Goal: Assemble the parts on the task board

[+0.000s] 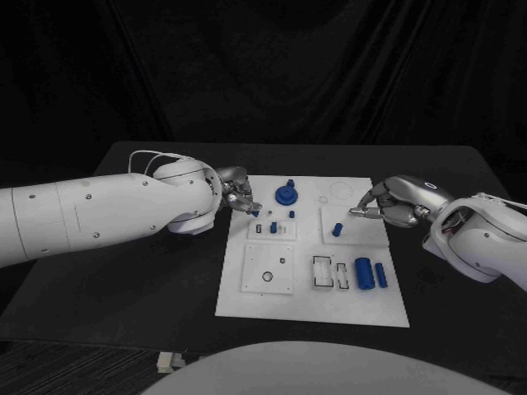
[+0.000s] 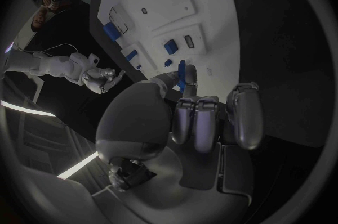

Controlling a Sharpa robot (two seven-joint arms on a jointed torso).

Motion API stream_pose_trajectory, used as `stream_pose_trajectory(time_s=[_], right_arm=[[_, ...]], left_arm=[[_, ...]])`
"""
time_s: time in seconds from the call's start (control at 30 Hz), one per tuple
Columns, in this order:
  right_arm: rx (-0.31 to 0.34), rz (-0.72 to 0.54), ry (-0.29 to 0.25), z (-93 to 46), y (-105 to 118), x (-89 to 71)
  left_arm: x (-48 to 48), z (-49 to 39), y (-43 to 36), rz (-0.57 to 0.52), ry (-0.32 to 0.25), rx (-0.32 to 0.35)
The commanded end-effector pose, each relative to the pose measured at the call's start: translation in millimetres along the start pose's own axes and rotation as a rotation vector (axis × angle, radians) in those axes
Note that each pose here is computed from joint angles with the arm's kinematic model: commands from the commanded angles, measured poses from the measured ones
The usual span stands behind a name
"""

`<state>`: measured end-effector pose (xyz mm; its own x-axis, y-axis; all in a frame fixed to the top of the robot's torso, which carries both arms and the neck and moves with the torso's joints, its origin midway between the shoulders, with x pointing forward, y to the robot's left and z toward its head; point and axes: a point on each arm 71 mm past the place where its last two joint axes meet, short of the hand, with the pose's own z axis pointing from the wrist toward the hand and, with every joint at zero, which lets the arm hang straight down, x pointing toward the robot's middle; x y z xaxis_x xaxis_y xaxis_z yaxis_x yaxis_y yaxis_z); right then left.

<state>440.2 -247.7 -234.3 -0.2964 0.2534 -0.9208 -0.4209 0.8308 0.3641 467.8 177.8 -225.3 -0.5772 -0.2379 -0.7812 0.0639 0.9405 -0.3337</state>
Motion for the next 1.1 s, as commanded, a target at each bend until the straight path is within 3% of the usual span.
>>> stream_pose_trajectory(time_s=[0.03, 0.5, 1.1], right_arm=[[0.005, 0.002, -0.021, -1.1, 0.8, -0.4], [-0.006, 0.006, -0.031, -2.5, 3.0, -0.4], [-0.018, 0.008, -0.043, -3.6, 4.8, -1.1]], left_arm=[[1.5, -0.9, -1.0, 0.024, -0.037, 0.009], [19.9, 1.4, 3.7, 0.024, 0.002, 0.0], [31.0, 8.5, 7.0, 0.021, 0.02, -0.009]])
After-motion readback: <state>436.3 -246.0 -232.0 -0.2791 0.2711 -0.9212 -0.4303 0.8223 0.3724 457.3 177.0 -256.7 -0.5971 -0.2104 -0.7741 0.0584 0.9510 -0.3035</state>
